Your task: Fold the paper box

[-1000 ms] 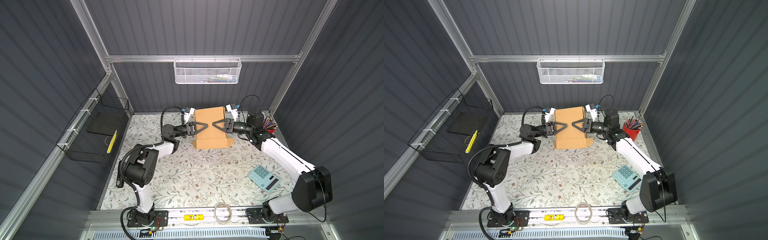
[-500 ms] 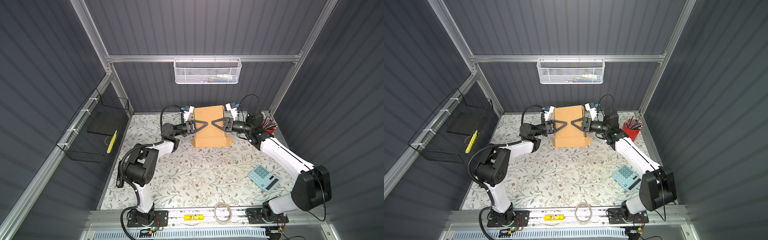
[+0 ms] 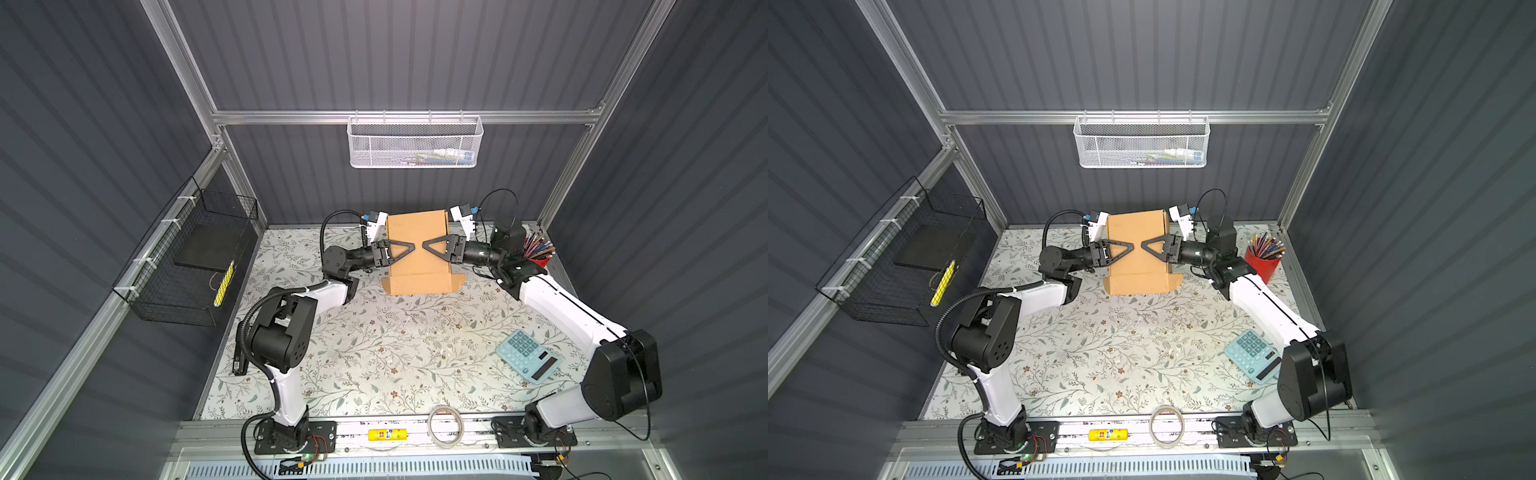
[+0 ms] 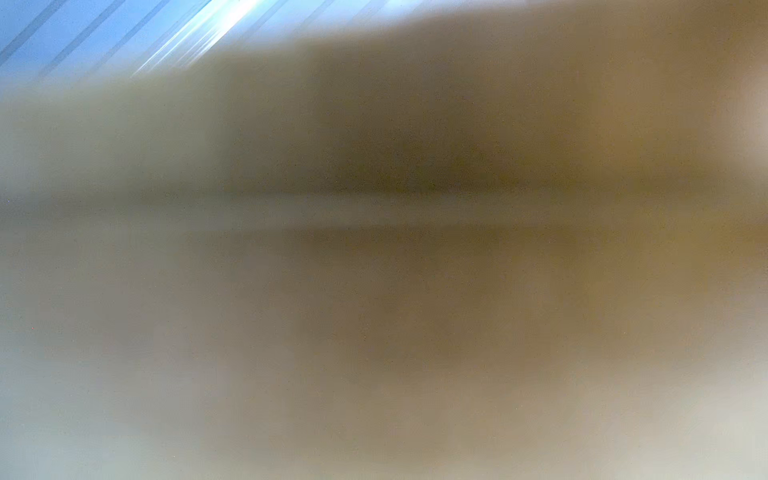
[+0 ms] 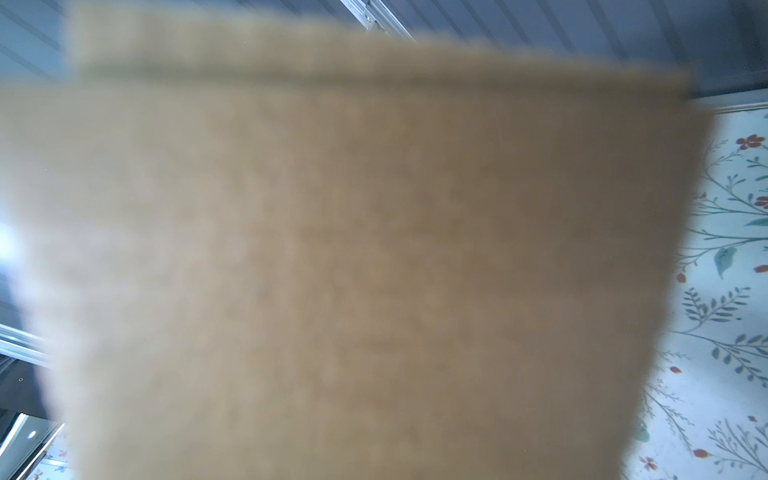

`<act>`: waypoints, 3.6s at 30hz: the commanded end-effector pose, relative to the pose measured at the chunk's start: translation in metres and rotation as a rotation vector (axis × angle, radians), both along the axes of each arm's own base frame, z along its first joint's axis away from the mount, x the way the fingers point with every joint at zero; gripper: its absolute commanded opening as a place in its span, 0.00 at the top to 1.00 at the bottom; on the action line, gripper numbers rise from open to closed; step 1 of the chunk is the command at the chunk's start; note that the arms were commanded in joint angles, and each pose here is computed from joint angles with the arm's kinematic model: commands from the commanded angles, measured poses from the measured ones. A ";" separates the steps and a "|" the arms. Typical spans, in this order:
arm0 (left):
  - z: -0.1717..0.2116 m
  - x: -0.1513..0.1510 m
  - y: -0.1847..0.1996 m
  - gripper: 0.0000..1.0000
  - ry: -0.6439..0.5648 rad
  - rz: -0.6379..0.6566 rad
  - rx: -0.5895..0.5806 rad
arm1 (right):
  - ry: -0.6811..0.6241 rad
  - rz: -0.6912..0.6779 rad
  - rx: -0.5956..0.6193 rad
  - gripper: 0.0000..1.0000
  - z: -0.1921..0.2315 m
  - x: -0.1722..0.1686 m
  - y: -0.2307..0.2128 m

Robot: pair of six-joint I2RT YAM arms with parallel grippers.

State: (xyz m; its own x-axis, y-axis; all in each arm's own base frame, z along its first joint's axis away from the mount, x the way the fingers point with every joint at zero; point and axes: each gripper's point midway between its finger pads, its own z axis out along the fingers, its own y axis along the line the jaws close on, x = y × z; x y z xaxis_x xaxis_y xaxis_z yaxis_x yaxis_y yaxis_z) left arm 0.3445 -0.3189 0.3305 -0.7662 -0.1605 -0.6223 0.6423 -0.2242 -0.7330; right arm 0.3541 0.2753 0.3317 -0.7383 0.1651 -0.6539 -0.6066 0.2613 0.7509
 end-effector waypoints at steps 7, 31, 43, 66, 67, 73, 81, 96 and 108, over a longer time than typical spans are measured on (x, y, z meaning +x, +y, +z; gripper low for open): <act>0.017 -0.009 -0.007 0.42 -0.081 -0.022 -0.033 | -0.010 0.014 0.005 0.45 0.003 -0.001 0.011; 0.019 0.001 0.004 0.38 -0.061 0.020 -0.045 | -0.018 0.021 -0.005 0.46 -0.002 -0.005 0.011; 0.030 0.010 0.019 0.34 -0.073 0.064 -0.060 | -0.016 0.017 -0.005 0.48 -0.004 -0.006 0.010; 0.030 0.015 0.018 0.44 -0.061 0.064 -0.064 | -0.006 0.043 -0.006 0.47 -0.006 -0.004 0.022; 0.030 0.014 0.018 0.42 -0.062 0.064 -0.064 | -0.006 0.043 -0.006 0.47 -0.006 -0.003 0.022; 0.033 0.013 0.019 0.38 -0.067 0.065 -0.068 | -0.004 0.053 -0.005 0.47 -0.007 -0.003 0.027; 0.033 0.013 0.019 0.49 -0.063 0.069 -0.070 | -0.002 0.058 -0.005 0.47 -0.008 -0.004 0.031; 0.022 0.020 0.029 0.55 -0.020 0.101 -0.062 | -0.035 0.022 -0.018 0.28 -0.004 -0.005 0.022; 0.015 0.032 0.046 0.57 0.023 0.136 -0.054 | -0.060 -0.044 -0.016 0.22 0.000 -0.005 -0.009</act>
